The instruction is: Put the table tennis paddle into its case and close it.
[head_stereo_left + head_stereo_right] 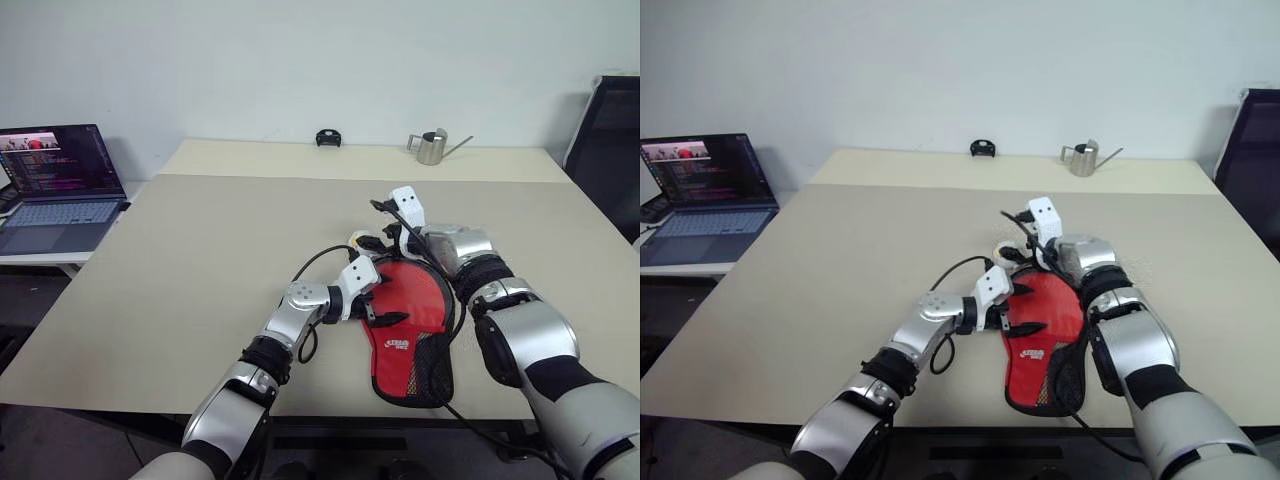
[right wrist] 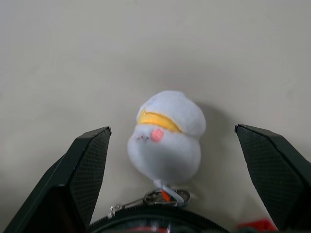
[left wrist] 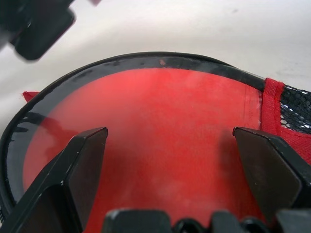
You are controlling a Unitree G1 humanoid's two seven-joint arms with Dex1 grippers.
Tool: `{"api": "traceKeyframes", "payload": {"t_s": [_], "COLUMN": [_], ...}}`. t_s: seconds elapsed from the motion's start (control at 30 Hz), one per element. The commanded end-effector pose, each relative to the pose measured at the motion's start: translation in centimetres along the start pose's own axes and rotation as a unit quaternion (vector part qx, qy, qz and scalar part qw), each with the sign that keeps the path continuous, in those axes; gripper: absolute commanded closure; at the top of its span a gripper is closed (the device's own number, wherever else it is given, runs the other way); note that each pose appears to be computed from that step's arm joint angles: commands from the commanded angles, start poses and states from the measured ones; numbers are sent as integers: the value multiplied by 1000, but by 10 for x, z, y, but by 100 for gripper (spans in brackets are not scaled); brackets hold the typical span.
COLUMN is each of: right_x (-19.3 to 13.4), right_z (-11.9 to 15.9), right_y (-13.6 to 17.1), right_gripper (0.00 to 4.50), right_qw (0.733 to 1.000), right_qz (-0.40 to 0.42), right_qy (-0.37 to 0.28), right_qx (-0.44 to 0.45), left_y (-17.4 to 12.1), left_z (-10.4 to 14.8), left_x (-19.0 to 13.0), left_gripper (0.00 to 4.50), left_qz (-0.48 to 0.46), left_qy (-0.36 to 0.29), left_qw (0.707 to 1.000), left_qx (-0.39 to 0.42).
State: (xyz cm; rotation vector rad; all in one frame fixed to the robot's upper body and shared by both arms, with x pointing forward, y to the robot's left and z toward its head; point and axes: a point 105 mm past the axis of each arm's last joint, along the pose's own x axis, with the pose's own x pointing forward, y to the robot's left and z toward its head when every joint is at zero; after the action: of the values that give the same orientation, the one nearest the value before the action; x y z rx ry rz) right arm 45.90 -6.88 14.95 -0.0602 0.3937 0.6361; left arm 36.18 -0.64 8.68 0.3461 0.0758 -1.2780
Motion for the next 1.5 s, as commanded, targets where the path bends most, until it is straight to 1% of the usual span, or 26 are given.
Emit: {"api": "traceKeyframes", "payload": {"t_s": [0.03, 0.3, 0.33, 0.4, 0.57, 0.73, 0.77, 0.83, 0.97, 1.1, 1.37, 1.5], "right_x": [4, 16, 17, 18, 20, 21, 21, 21, 16, 7, -19, -27], "right_z": [18, 6, 6, 5, 5, 7, 8, 9, 17, 24, 25, 22], "right_y": [7, 15, 15, 15, 16, 17, 17, 17, 11, -5, -50, -61], "right_gripper": [0, 0, 19, 60, 231, 386, 413, 449, 449, 449, 449, 449], "right_qw": [999, 998, 998, 996, 995, 992, 991, 991, 990, 987, 981, 979], "right_qz": [-8, -37, -42, -49, -58, -65, -65, -66, -74, -95, -157, -171], "right_qy": [-27, -10, -9, -7, -8, -15, -16, -21, -37, -51, -58, -58], "right_qx": [-18, -49, -54, -69, -86, -110, -112, -114, -119, -117, -99, -93], "left_y": [-12, -12, -12, -12, -11, -12, -13, -13, -16, -20, -26, -29], "left_z": [-18, -20, -21, -22, -23, -26, -26, -28, -32, -37, -45, -47], "left_x": [3, 1, 0, -1, -2, -3, -3, -3, -3, -3, -1, 1], "left_gripper": [2, 2, 0, 0, 0, 0, 0, 0, 0, 0, 0, 0], "left_qz": [-17, -12, -11, -7, -4, -2, -2, -3, -9, -18, -27, -31], "left_qy": [35, 38, 39, 41, 43, 45, 45, 47, 51, 56, 64, 66], "left_qw": [999, 999, 999, 999, 999, 999, 999, 999, 999, 998, 997, 997], "left_qx": [-4, -6, -6, -6, -7, -9, -11, -12, -17, -21, -26, -28]}}
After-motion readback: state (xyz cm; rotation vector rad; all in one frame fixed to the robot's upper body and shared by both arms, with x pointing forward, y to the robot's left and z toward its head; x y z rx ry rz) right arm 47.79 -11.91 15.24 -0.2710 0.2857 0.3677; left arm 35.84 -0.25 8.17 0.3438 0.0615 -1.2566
